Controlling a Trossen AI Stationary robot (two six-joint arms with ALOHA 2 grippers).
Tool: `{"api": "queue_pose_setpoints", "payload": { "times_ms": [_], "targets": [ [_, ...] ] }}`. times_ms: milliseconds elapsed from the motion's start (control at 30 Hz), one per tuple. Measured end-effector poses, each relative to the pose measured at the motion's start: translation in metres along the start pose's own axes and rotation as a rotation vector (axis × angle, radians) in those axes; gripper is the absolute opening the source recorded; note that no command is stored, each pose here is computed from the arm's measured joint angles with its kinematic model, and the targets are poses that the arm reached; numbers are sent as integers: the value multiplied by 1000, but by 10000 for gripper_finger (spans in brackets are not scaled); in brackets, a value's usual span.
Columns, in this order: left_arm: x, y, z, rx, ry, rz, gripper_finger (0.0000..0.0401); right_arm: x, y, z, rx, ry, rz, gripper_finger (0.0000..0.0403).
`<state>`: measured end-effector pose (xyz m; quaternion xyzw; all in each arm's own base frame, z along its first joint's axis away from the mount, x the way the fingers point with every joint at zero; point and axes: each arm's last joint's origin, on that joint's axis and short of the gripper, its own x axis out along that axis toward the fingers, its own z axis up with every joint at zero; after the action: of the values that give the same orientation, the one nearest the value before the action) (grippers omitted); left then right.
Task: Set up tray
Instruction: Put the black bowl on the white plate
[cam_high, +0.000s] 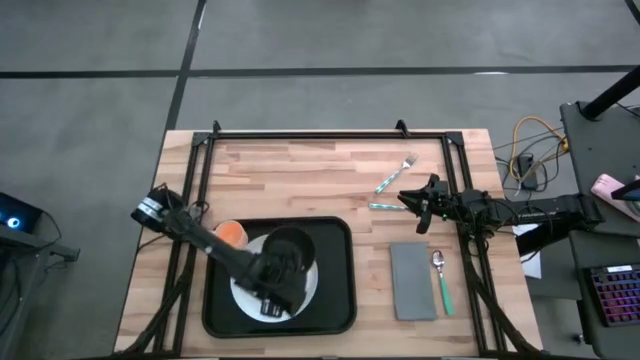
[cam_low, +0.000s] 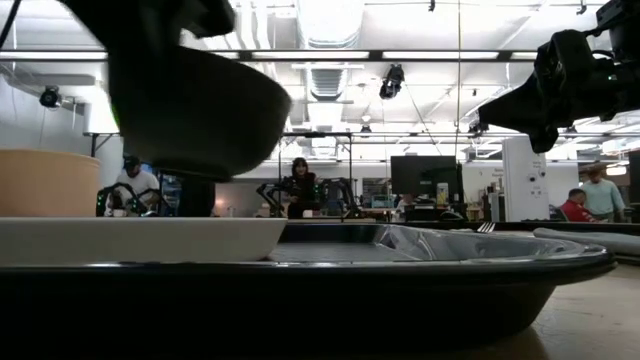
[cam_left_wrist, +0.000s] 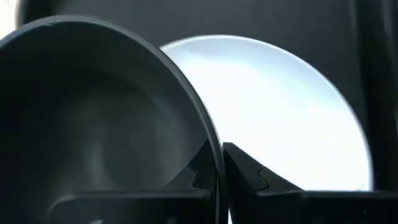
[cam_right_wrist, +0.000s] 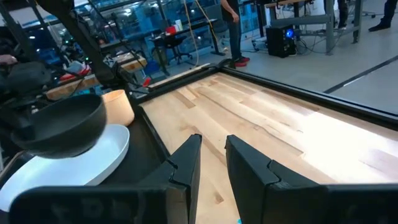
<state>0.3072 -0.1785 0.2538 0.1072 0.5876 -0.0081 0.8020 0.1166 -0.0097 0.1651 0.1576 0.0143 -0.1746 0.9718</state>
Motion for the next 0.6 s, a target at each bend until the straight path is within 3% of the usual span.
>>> {"api": "queue_pose_setpoints", "payload": {
  "times_ms": [333,600],
  "targets": [
    [13,-33,-31,-56,60,8,0,0,0,0,0,0,0,68],
    [21,-47,-39,-82,24,-17,0,0,0,0,3,0,0,68]
  ]
}}
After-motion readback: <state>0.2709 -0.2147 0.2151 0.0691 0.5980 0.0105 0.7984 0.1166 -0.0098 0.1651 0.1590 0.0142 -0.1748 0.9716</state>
